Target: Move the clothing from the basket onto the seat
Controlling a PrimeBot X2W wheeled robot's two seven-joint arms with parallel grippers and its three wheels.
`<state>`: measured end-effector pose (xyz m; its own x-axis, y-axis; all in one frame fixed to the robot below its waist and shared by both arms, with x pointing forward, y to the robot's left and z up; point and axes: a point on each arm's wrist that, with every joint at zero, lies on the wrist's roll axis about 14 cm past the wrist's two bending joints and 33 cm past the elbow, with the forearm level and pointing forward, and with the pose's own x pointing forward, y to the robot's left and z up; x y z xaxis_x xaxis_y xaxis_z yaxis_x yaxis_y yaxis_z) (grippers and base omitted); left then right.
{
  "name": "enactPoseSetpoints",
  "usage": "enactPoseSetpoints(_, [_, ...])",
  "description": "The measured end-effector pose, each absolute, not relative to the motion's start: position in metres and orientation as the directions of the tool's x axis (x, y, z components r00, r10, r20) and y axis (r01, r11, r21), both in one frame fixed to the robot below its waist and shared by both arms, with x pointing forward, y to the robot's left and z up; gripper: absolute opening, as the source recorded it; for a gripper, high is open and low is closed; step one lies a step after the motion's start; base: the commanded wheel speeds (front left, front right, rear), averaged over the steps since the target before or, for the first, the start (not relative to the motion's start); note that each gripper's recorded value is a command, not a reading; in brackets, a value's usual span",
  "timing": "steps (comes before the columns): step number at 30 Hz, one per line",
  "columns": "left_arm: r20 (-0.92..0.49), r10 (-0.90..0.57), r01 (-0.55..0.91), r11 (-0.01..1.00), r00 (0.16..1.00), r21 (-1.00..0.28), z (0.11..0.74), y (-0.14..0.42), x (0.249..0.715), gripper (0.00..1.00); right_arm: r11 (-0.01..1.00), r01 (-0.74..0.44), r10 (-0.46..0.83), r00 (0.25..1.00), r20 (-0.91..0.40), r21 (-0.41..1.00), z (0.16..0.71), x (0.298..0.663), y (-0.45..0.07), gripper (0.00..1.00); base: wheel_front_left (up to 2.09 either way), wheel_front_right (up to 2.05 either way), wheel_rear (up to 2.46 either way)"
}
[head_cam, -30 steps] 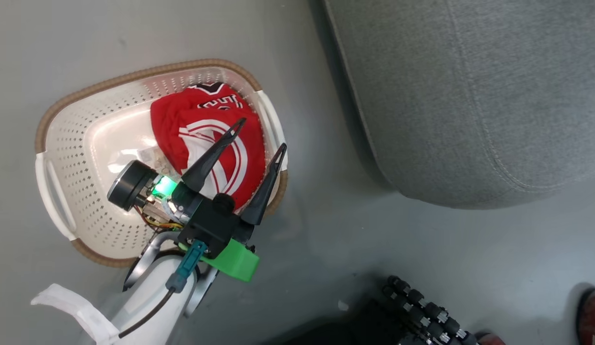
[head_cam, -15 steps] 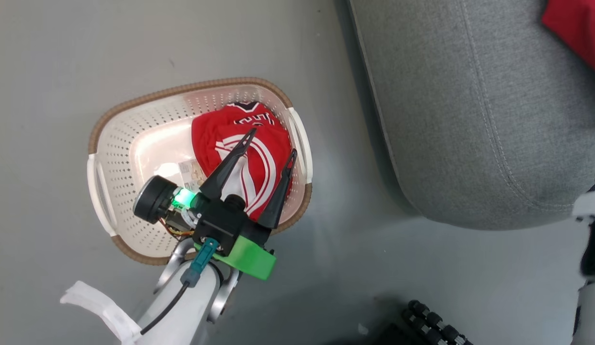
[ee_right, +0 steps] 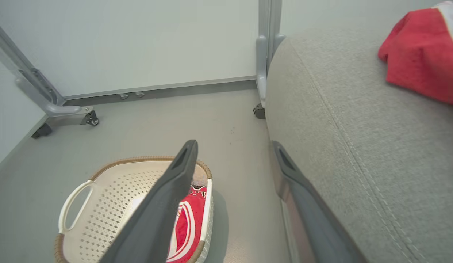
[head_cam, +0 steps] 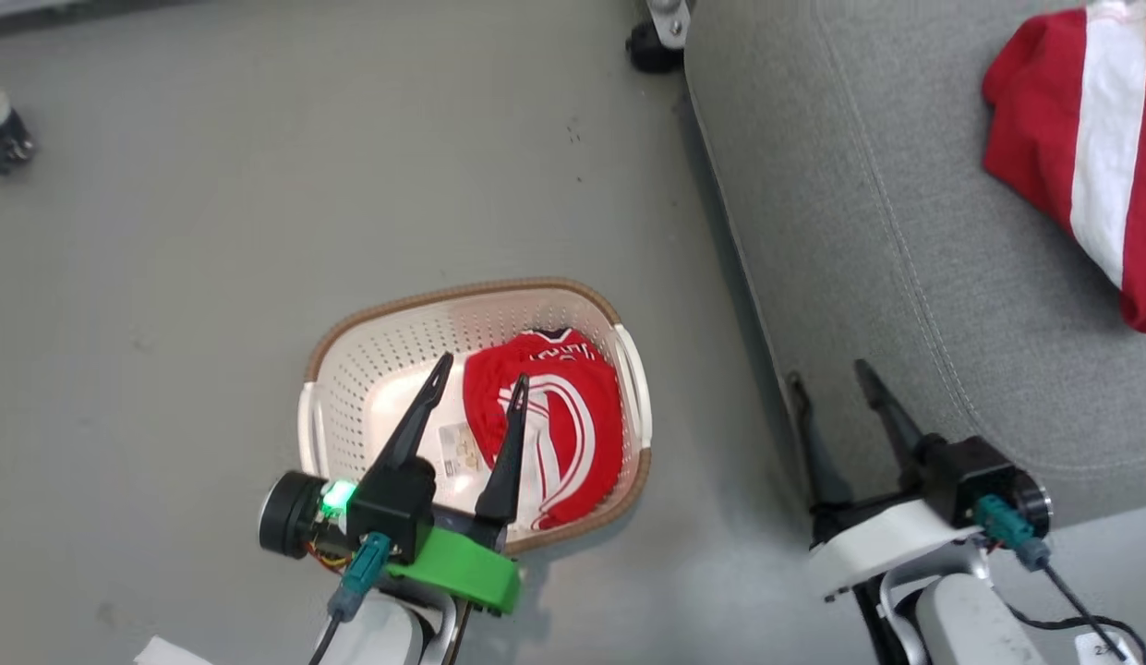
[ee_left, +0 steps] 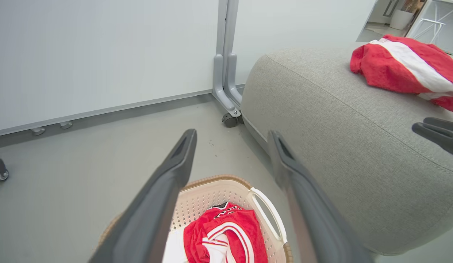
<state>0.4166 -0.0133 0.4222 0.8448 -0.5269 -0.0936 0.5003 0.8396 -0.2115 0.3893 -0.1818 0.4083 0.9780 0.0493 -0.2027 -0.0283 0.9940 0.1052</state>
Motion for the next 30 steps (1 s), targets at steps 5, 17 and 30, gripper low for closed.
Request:
enactPoseSetpoints(5, [-0.095, -0.403, 0.381, 0.906, 0.91, -0.184, 0.438, 0.028, 0.398, 1.0, 0.967, -0.223, 0.235, 0.967, -0.095, 0.12, 0.445, 0.379, -0.119, 1.0, 0.0, 0.0, 0.0])
enactPoseSetpoints(17, [0.129, -0.163, 0.181, 0.974, 0.978, -0.139, 0.523, 0.103, 0.349, 1.0, 0.952, -0.297, 0.281, 0.944, 0.171, 0.071, 0.533, 0.343, -0.101, 1.0, 0.0, 0.0, 0.0])
enactPoseSetpoints(30, [0.143, -0.055, 0.073, 0.99, 0.988, -0.124, 0.527, 0.136, 0.304, 1.0, 0.972, -0.213, 0.194, 0.965, 0.174, 0.095, 0.53, 0.31, -0.132, 1.0, 0.0, 0.0, 0.0])
